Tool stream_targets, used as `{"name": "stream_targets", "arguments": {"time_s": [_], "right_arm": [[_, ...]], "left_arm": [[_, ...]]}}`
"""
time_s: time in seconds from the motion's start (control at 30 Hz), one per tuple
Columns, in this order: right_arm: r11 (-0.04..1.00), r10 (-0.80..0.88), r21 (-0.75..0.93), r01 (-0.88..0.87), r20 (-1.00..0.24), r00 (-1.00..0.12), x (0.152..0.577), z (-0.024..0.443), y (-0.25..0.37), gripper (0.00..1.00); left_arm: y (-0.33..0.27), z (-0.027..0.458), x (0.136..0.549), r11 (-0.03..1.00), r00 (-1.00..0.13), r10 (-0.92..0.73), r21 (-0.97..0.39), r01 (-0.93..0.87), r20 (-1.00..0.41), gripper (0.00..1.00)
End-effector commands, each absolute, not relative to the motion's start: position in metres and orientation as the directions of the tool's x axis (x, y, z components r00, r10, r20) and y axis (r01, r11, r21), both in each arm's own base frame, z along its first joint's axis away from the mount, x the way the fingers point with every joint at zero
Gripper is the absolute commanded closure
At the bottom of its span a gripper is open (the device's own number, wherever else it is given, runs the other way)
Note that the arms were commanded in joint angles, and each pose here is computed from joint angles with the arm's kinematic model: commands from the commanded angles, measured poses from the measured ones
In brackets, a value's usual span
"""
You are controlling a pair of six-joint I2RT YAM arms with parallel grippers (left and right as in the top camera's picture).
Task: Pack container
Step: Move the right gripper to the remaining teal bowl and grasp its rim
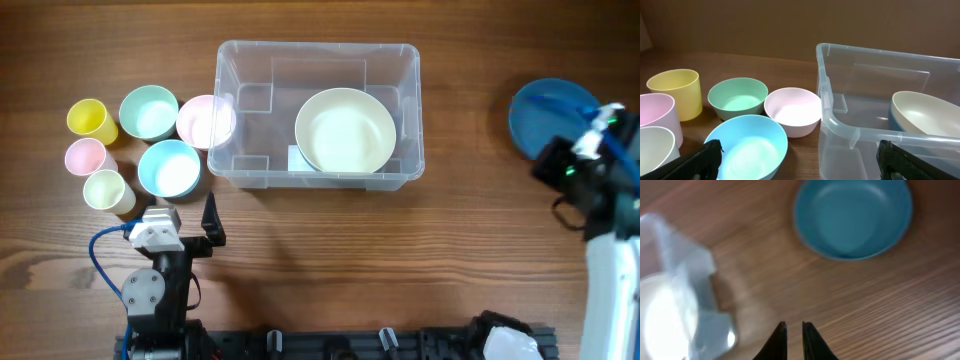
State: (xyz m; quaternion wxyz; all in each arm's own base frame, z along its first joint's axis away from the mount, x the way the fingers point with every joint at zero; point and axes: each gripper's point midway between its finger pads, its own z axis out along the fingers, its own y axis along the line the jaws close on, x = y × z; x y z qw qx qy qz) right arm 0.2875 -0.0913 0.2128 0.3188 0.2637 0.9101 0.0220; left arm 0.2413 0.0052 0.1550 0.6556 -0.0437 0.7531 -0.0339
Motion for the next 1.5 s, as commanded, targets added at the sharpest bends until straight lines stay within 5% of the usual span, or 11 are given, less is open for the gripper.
{"name": "stream_targets", "arguments": {"time_s": [0.0,0.03,0.1,0.13,0.2,0.93,1.03,1.2,1.47], "right_arm": [[0.784,0.612,0.278,0.554,-0.487,-0.622,0.299,0.187,-0.130,0.75],[0.751,0.653,0.284,0.596,-0.457,-0.604,0.300,0.175,-0.143,0.48],[0.681,0.724,0.296,0.670,-0.408,-0.557,0.303,0.154,-0.165,0.24],[0.642,0.759,0.303,0.704,-0.383,-0.526,0.304,0.143,-0.175,0.12],[0.603,0.789,0.307,0.736,-0.364,-0.495,0.308,0.129,-0.189,0.06],[0.514,0.843,0.262,0.817,-0.328,-0.426,0.346,0.022,-0.238,0.08],[0.515,0.843,0.263,0.816,-0.328,-0.427,0.347,0.018,-0.239,0.22],[0.514,0.844,0.265,0.816,-0.325,-0.427,0.347,0.018,-0.239,0.83],[0.519,0.847,0.295,0.802,-0.303,-0.437,0.350,0.018,-0.232,0.96]], "left_arm": [[0.002,0.154,0.241,0.996,-0.136,-0.094,-0.094,-0.002,-0.986,0.00],[0.002,0.154,0.241,0.996,-0.136,-0.094,-0.094,-0.002,-0.986,0.00],[0.002,0.154,0.241,0.996,-0.136,-0.094,-0.094,-0.002,-0.986,0.00],[0.002,0.154,0.241,0.996,-0.136,-0.094,-0.094,-0.002,-0.986,0.00],[0.002,0.154,0.241,0.996,-0.136,-0.094,-0.094,-0.002,-0.986,0.00],[0.002,0.154,0.241,0.996,-0.136,-0.094,-0.094,-0.002,-0.986,0.00],[0.002,0.154,0.241,0.996,-0.136,-0.094,-0.094,-0.002,-0.986,0.00],[0.002,0.154,0.241,0.996,-0.136,-0.094,-0.094,-0.002,-0.986,0.00],[0.002,0.154,0.241,0.996,-0.136,-0.094,-0.094,-0.002,-0.986,0.00]]}}
